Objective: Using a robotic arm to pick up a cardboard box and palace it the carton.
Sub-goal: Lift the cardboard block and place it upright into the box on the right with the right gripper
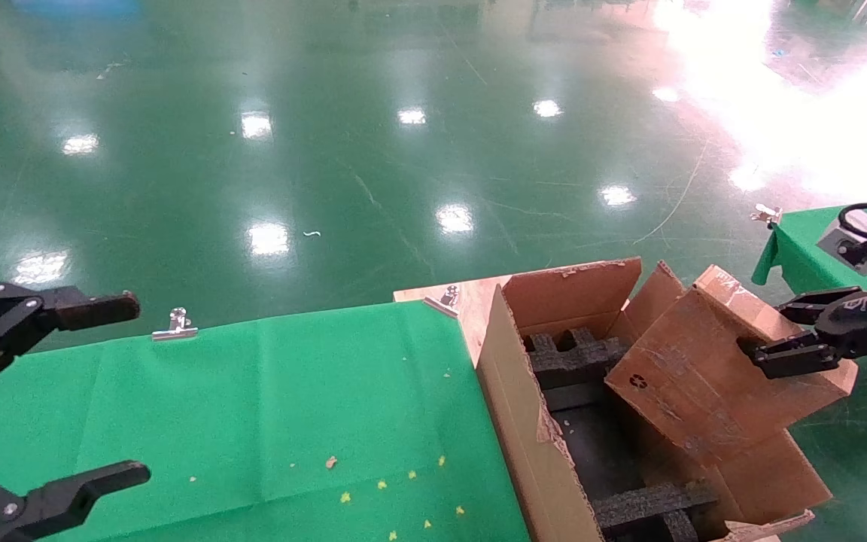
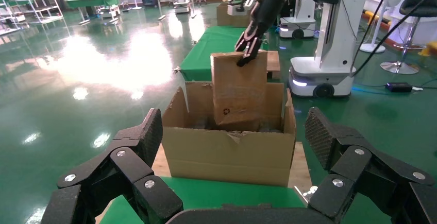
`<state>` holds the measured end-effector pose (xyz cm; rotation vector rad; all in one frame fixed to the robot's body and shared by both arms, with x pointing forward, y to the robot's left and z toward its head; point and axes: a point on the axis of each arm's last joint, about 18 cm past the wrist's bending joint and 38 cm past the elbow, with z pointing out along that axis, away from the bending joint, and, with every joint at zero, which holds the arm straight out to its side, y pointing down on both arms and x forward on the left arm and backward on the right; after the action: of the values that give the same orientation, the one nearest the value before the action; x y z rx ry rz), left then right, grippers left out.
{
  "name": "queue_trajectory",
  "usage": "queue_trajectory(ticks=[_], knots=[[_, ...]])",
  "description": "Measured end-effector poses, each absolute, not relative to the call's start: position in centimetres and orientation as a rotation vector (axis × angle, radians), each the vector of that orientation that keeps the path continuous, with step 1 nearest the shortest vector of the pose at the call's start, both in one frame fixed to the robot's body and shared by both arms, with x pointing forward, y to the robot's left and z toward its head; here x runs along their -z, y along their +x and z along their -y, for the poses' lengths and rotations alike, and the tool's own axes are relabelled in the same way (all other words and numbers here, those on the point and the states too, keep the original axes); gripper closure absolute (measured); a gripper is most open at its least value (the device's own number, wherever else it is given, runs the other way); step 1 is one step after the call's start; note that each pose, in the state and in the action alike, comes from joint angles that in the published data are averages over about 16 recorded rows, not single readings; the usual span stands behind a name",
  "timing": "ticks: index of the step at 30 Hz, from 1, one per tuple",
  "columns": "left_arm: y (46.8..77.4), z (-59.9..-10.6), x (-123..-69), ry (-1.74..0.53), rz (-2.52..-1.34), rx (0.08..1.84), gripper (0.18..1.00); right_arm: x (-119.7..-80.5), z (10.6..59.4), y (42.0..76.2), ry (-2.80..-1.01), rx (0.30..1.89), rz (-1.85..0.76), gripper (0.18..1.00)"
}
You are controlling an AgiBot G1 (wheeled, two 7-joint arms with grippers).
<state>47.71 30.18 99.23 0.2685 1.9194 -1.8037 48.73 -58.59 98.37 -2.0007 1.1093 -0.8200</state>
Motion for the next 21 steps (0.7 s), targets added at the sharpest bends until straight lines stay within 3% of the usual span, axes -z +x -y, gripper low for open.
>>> queue_trajectory(ticks=[21], knots=[[47.7,-30.2,-99.2,0.268,-1.919,1.804,0.184,-95.6,58.4,53.0,-1.809,0.774,-1.535,0.88]])
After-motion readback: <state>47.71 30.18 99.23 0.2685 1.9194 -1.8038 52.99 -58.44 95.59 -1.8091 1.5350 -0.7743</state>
